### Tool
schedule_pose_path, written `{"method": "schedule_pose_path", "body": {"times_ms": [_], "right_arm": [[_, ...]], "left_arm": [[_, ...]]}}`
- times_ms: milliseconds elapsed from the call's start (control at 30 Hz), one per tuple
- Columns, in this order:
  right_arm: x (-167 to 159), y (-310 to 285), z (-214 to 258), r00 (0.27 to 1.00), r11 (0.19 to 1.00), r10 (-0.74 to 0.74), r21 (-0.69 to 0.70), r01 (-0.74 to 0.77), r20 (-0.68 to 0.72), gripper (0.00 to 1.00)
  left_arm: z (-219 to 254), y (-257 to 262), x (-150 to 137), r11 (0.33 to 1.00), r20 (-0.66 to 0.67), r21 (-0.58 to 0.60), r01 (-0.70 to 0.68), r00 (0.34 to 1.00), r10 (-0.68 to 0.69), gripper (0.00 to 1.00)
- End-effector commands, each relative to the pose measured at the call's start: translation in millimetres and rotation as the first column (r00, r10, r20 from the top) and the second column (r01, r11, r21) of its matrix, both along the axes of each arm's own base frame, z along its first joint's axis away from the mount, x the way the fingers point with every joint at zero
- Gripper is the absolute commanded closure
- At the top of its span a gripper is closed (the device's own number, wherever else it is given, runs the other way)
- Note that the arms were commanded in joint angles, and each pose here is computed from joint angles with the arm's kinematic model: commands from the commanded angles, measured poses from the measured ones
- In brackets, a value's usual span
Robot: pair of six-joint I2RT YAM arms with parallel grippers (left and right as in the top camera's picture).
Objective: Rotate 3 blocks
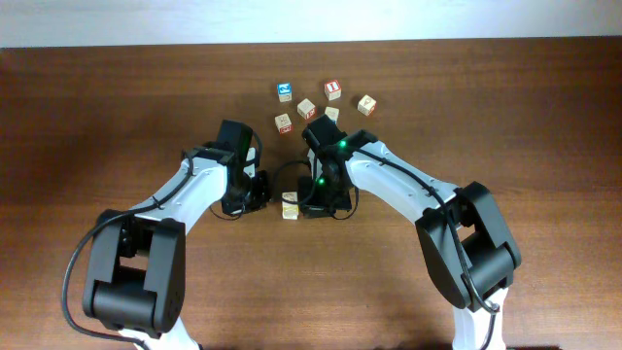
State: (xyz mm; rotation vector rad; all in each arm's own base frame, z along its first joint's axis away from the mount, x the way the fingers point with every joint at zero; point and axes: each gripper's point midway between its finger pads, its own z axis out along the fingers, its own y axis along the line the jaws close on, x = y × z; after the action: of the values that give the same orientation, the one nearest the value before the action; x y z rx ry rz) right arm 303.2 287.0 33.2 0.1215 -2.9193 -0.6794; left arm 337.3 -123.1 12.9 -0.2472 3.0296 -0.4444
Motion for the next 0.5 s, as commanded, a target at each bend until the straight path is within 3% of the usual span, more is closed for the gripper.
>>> {"method": "schedule_pose_path", "body": {"times_ms": [0, 467], "right_arm": [[-5.8, 2.9, -0.8, 1.000, 1.000, 0.020, 0.017, -0.019, -0.018, 0.95], [-4.2, 12.5, 1.8, 1.000, 0.998, 0.025, 0.053, -0.024, -0.005, 0.95]], "left_arm": [[3.7, 0.7, 5.4, 1.000, 0.013, 0.003, -0.012, 1.000, 0.012, 1.00], [3.7, 0.7, 5.5, 1.000, 0.014, 0.003, -0.012, 1.000, 0.012, 1.00]]}}
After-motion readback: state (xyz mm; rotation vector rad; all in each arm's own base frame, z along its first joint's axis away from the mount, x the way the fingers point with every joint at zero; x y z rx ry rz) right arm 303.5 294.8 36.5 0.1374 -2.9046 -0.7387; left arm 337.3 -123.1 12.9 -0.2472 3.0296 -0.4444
